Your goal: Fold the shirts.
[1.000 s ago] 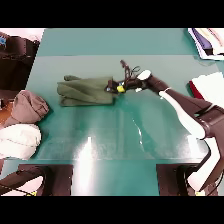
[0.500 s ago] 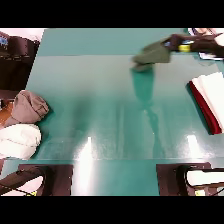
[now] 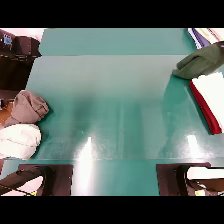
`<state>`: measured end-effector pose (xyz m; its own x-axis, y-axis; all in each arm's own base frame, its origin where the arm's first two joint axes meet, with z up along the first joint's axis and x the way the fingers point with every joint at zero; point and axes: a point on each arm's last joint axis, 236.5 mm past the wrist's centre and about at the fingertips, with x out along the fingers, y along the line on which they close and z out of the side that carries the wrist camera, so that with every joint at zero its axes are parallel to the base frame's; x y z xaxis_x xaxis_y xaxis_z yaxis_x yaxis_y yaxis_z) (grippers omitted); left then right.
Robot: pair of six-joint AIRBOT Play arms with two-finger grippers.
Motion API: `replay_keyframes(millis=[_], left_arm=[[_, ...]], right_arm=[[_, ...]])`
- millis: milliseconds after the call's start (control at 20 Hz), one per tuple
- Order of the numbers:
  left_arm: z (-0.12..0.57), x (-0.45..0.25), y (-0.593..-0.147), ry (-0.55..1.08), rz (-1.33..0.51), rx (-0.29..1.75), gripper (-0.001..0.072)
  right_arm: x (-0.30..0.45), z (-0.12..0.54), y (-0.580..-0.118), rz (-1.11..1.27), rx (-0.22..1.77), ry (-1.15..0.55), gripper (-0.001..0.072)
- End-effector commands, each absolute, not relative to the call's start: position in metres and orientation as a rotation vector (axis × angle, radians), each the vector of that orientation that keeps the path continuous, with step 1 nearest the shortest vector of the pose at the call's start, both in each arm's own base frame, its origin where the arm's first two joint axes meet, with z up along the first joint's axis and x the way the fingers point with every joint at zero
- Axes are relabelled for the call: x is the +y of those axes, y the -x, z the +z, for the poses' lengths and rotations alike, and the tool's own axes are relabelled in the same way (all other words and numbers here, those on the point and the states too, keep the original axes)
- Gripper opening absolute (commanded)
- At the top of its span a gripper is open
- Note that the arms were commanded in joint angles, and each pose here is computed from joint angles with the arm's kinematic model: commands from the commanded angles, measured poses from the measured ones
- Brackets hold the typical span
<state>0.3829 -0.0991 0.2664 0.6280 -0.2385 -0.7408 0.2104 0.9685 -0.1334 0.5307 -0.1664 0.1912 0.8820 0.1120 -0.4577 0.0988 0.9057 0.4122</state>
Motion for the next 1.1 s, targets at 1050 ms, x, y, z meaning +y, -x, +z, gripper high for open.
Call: replay_keyframes(millis=[1050], left_arm=[[0.267,-0.103,-0.382,0.039,-0.278,0.853,0.0025]], right_arm=[[-0.273,0.146,-0.304,-0.514,1.194,-0.655,0.0025]])
